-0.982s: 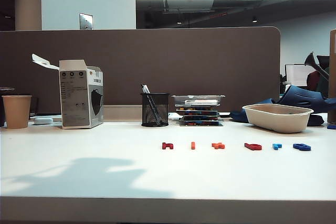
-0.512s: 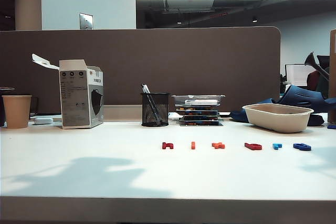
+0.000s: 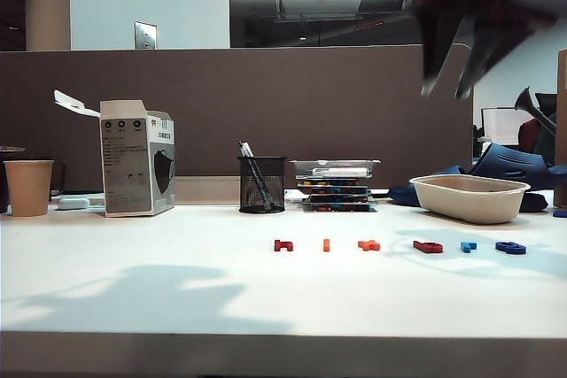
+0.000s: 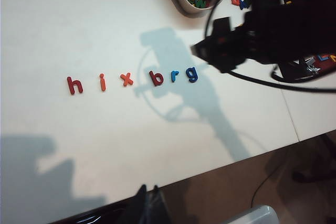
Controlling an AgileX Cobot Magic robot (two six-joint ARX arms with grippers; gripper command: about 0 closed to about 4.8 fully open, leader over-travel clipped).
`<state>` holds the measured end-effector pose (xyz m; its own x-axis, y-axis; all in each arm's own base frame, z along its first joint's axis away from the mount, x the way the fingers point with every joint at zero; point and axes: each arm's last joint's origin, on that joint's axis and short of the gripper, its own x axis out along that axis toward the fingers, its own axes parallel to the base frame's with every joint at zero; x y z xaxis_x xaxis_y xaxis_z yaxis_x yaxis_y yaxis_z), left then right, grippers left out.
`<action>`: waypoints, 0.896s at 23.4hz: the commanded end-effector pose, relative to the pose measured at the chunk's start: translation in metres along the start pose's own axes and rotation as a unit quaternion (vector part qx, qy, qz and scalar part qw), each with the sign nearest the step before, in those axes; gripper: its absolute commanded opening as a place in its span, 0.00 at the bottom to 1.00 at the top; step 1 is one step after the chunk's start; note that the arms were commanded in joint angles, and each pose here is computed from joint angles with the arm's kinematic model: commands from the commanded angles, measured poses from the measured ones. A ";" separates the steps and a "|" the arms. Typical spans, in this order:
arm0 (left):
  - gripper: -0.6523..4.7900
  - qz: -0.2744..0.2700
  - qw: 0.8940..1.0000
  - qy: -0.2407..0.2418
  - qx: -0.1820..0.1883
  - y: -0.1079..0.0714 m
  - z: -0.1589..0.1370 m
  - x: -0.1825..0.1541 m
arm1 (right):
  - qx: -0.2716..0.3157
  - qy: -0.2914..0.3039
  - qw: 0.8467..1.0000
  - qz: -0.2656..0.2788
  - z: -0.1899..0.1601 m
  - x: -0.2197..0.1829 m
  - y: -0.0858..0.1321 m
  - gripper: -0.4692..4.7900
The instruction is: Select the appropriate letters from the row of letter magnets placed on the table to arrange into the word "big".
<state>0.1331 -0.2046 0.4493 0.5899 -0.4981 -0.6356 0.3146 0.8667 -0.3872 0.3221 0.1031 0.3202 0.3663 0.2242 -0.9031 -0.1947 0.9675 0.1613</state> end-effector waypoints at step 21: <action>0.11 -0.004 1.000 -0.007 -0.002 0.000 0.001 -0.002 | -0.005 0.113 0.992 -0.054 0.006 0.125 0.017 0.49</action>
<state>0.1332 -0.2045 0.4493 0.5901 -0.4979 -0.6356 0.3142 0.8668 -0.3872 0.3687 0.1486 0.2108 0.1525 0.0889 -0.9843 -0.1844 0.9810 0.0600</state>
